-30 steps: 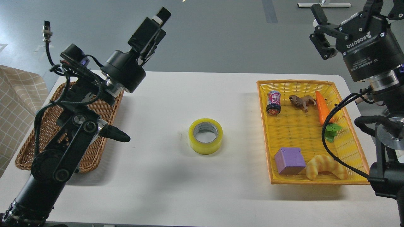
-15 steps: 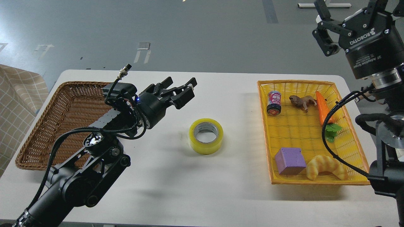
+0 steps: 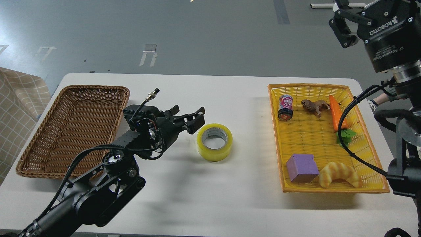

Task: Place and transfer tape with both arms
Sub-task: 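Reach the left gripper toward the tape roll on the table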

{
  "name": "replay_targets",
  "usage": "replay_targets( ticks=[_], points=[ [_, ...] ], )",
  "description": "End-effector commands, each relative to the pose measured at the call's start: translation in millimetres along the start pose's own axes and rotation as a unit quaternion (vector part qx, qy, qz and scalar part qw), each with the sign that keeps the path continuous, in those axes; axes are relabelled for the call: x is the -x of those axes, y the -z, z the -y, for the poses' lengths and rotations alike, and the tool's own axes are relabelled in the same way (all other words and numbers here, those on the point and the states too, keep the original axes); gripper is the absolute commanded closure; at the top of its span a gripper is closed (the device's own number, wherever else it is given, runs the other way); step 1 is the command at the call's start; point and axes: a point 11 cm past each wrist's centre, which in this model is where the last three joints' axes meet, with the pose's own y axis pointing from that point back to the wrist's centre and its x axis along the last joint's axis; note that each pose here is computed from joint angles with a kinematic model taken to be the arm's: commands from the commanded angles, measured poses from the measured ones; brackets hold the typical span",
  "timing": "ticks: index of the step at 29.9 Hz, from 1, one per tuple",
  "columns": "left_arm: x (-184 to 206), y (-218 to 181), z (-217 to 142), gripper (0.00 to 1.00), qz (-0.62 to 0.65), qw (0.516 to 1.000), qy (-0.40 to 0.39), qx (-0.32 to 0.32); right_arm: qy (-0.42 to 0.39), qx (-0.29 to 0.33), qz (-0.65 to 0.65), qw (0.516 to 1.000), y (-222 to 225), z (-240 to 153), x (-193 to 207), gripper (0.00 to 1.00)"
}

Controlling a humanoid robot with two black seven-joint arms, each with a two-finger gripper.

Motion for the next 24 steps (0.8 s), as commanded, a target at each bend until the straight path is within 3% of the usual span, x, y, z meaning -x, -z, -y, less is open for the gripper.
replay_targets(
  ticks=[1, 9, 24],
  points=[
    [12, 8, 1, 0.02, -0.006, 0.999, 0.012, -0.032, 0.000, 0.000, 0.000, 1.000, 0, 0, 0, 0.00],
    [28, -2, 3, 0.02, -0.037, 0.997, 0.018, -0.058, -0.002, 0.003, -0.004, 1.000, 0, -1, -2, 0.00],
    [49, -28, 10, 0.02, -0.029, 0.998, 0.046, -0.033, -0.006, 0.010, -0.014, 1.000, 1, -5, -8, 0.00]
  ],
)
